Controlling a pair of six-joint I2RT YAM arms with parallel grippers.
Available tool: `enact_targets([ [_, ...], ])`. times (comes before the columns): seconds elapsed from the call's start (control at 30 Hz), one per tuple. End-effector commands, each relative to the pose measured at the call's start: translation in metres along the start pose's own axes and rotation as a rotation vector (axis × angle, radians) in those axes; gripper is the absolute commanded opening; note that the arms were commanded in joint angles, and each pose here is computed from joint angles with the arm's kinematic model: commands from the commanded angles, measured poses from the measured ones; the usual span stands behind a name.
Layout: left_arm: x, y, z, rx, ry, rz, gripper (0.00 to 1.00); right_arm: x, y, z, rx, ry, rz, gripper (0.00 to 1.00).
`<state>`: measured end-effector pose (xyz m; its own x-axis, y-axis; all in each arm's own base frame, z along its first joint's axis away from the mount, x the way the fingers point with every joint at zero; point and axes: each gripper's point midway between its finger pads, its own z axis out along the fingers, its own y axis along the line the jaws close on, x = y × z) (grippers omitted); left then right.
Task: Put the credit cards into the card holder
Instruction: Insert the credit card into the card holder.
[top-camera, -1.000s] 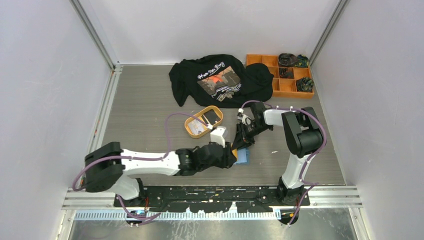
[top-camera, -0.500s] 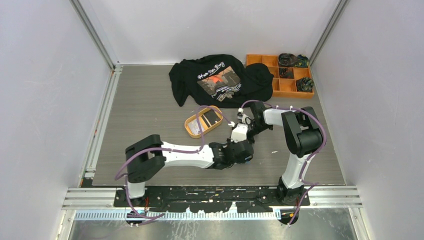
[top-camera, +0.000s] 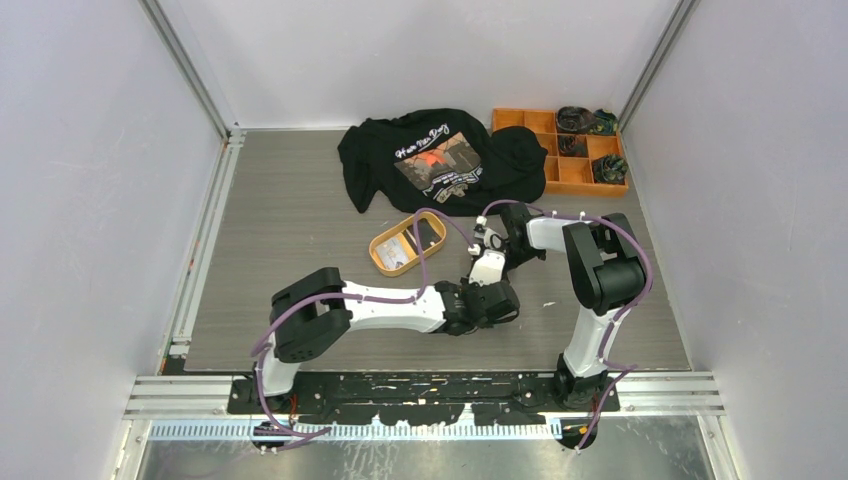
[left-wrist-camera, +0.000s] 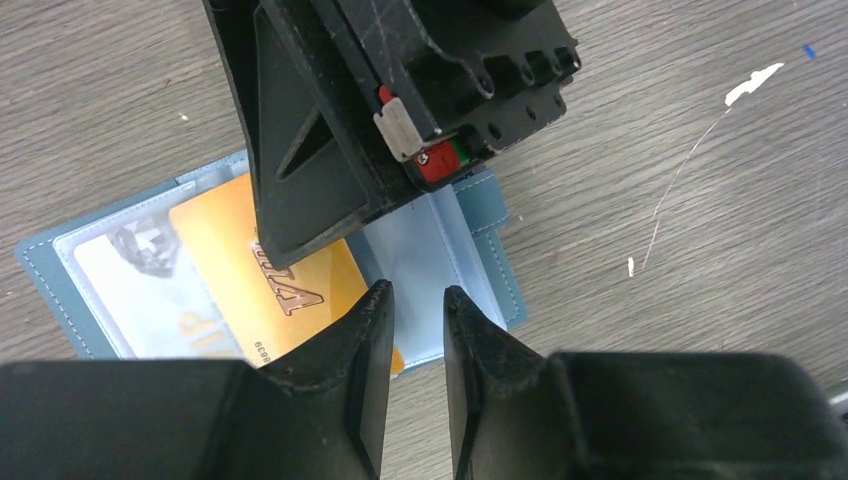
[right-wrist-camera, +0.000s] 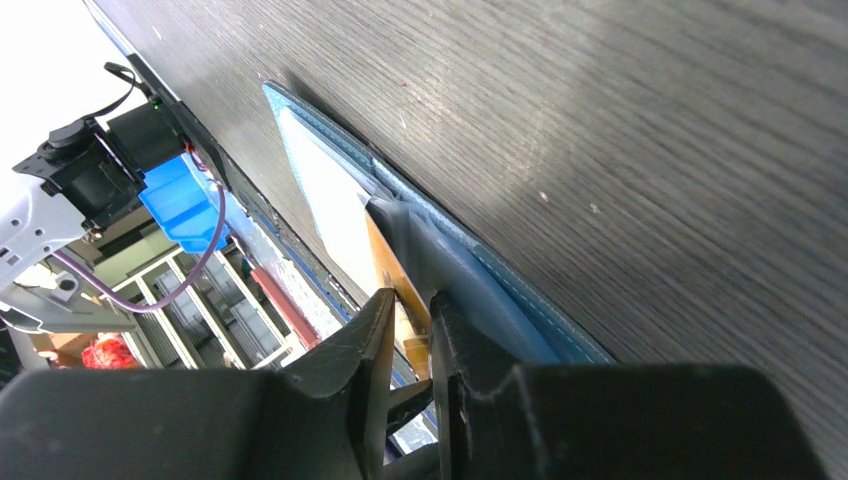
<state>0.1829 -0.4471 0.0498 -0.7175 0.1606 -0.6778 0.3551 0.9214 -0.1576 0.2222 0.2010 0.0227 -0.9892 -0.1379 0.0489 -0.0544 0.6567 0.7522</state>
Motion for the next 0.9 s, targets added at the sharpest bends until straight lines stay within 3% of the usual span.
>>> enact_targets([
  [0.0, -0.008, 0.004, 0.001, -0.041, -0.037, 0.002, 0.27, -0.007, 0.001, -0.001, 0.014, -0.006, -0.014, 0.26],
  [0.5, -0.01, 0.033, -0.005, -0.114, -0.04, -0.007, 0.31, -0.007, 0.002, -0.002, 0.015, -0.003, -0.027, 0.34],
  [0.77, -0.019, -0.012, -0.027, 0.17, -0.02, 0.015, 0.31, -0.006, 0.002, -0.002, 0.015, 0.001, -0.028, 0.34],
  [0.87, -0.019, -0.016, -0.023, 0.171, -0.02, 0.011, 0.24, -0.006, 0.002, -0.002, 0.015, 0.001, -0.027, 0.35],
])
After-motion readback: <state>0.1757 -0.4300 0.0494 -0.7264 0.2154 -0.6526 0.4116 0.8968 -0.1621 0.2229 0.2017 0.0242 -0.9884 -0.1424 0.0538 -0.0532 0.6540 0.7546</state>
